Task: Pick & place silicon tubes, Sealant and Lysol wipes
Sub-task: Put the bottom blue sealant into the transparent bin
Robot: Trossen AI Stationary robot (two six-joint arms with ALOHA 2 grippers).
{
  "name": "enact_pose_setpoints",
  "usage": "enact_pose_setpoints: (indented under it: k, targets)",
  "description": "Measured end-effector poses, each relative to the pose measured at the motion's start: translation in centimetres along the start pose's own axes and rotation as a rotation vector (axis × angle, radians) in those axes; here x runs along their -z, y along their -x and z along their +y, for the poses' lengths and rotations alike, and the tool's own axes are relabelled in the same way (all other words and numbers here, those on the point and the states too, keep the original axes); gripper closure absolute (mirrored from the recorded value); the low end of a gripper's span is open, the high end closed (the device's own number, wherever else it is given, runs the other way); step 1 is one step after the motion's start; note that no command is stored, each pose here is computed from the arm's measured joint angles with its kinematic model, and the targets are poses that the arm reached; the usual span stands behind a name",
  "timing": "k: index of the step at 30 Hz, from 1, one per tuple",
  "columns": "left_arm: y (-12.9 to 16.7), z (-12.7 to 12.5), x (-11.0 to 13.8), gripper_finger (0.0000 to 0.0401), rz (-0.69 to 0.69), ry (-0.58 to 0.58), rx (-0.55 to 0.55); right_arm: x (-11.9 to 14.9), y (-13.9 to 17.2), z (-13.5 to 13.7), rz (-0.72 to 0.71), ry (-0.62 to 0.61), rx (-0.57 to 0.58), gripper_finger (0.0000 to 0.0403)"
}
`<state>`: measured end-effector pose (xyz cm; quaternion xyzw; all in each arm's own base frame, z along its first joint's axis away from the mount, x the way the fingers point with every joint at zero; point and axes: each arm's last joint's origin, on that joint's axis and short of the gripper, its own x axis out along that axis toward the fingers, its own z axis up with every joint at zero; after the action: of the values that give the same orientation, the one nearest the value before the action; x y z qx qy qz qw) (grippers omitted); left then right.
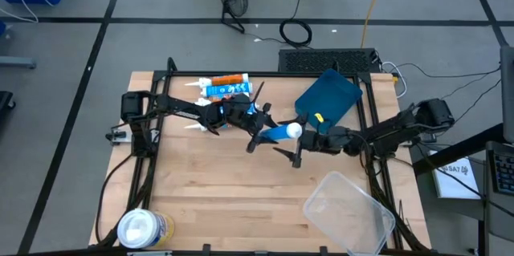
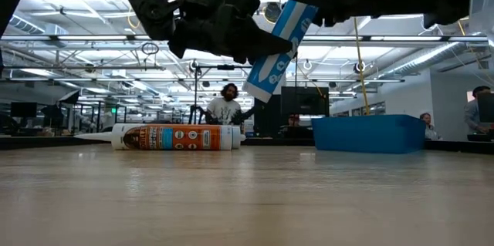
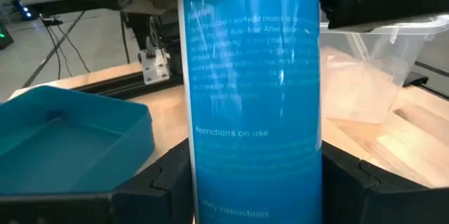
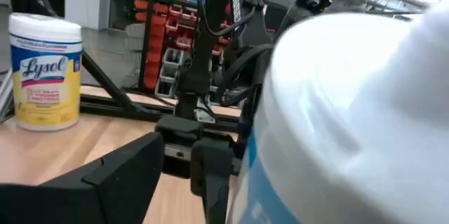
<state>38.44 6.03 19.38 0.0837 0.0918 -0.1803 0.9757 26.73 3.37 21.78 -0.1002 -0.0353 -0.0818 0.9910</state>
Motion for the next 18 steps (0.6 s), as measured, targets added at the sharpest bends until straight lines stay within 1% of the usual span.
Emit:
enact_pose_setpoints:
  k: [2, 4, 11, 18]
  targets:
    - [-0.08, -0.15, -0.07, 0.0188, -0.002, -0.003, 0.004, -0.1, -0.09, 0.01, -0.008, -0.003, 0.002, 0.0048]
    - [-0.1, -0.2, -0.06, 0.0188, -0.001, -0.009, 0.008, -0.1, -0.04, 0.02, -0.001, -0.002, -0.001, 0.0078]
    - [-0.11, -0.25, -0.01, 0.0188, 0.002, -0.012, 0.015, -0.4, 0.26, -0.19, 0.022, -0.042, 0.003, 0.0202]
    - [-0.22, -0.46, -0.04, 0.0188, 0.006, -0.012, 0.017, -0.14, 0.31, -0.08, 0.07, -0.059, 0.038, 0.0204]
